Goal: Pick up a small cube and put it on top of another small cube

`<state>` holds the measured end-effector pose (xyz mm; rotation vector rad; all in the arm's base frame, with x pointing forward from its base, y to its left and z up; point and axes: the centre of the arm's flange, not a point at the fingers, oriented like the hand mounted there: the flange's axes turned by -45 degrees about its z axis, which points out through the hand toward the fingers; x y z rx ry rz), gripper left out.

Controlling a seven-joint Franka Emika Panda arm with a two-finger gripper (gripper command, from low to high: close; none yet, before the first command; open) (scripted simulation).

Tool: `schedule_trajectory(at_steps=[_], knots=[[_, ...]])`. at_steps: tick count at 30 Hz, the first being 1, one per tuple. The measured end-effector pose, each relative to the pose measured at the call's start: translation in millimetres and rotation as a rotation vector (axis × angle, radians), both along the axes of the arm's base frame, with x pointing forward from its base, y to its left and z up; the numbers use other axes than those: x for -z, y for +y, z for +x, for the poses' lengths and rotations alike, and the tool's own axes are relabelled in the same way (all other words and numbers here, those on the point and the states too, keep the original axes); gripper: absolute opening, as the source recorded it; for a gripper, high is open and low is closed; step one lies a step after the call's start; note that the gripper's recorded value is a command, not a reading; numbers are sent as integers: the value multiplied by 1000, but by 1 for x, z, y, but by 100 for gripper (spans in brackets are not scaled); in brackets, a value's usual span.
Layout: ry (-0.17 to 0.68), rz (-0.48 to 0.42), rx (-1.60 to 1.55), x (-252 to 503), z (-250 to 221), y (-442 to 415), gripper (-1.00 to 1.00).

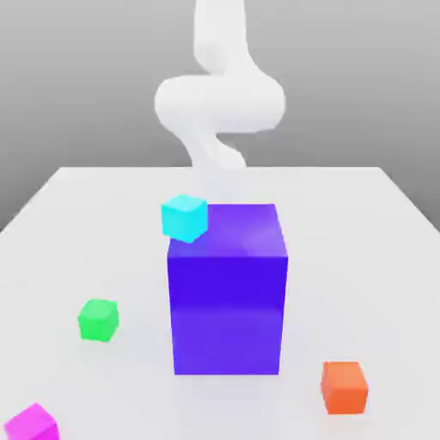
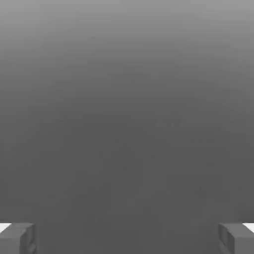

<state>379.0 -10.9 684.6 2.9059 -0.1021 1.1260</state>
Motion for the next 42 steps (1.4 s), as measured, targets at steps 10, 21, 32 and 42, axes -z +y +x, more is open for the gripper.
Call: schedule_trajectory(at_steps=[10, 21, 32, 42], knots=[[242, 15, 220, 132, 105, -70, 0], [489, 112, 440, 312, 146, -171, 0], [690, 275, 596, 502, 126, -232, 0], [696, 281, 601, 551, 124, -233, -100]])
